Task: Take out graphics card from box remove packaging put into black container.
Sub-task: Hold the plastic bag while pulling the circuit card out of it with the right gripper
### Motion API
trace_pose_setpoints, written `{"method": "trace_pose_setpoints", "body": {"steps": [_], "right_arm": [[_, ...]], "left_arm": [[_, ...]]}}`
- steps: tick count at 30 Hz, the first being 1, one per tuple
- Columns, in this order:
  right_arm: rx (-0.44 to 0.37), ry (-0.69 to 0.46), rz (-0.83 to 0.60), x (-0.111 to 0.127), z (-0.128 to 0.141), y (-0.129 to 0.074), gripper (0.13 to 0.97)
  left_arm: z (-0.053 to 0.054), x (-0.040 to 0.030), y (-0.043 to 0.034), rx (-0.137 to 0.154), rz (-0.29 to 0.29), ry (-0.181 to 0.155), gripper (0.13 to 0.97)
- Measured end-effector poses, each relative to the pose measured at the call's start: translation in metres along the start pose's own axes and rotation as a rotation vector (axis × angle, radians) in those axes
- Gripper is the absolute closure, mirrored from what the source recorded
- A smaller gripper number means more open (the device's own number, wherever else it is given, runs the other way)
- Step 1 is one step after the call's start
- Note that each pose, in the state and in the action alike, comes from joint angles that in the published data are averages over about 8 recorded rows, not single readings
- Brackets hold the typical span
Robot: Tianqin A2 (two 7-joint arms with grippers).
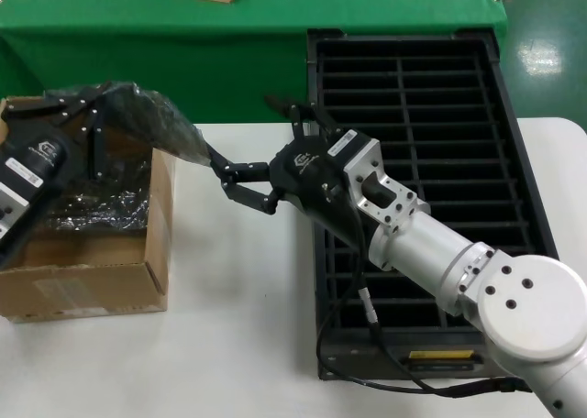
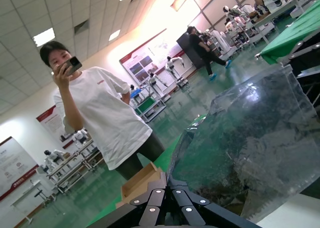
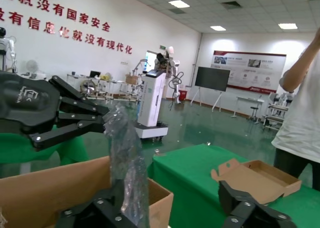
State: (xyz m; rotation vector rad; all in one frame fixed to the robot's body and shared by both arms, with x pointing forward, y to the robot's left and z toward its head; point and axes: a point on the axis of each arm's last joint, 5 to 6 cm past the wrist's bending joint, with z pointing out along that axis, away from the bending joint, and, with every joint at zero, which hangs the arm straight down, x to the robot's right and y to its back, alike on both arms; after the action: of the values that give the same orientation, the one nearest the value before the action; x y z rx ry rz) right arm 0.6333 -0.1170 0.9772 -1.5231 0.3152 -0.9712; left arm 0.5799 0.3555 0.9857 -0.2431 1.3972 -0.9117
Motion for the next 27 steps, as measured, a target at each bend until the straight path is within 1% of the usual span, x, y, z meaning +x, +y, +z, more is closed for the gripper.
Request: {"method": "trace_pose_setpoints", "body": {"steps": [7, 11, 16, 19, 20, 27], "right_arm": [[-0.003, -0.004, 0.004, -0.003, -0.004, 0.001, 0.541], [-0.003, -0.002, 0.008, -0.002, -0.006, 0.002, 0.541], [-0.003, -0.004, 0.013, -0.002, -0.007, 0.004, 0.669], [-0.003, -0.007, 0.015, -0.002, -0.007, 0.005, 0.745], [-0.003, -0.009, 0.016, -0.002, -0.007, 0.005, 0.745], [0.0, -0.023, 0.018, -0.004, -0.003, 0.006, 0.865]], "left_arm": [[0.005, -0.0009, -0.0002, -0.007, 0.001, -0.012, 0.958], [0.006, -0.0026, -0.0002, -0.014, 0.004, -0.022, 0.958], [0.008, -0.0041, 0.0002, -0.025, 0.009, -0.033, 0.958], [0.009, -0.0037, 0.0004, -0.029, 0.011, -0.034, 0.958], [0.009, -0.0033, 0.0004, -0.03, 0.011, -0.033, 0.958], [0.012, 0.0007, -0.0019, -0.025, 0.009, -0.024, 0.958]]}}
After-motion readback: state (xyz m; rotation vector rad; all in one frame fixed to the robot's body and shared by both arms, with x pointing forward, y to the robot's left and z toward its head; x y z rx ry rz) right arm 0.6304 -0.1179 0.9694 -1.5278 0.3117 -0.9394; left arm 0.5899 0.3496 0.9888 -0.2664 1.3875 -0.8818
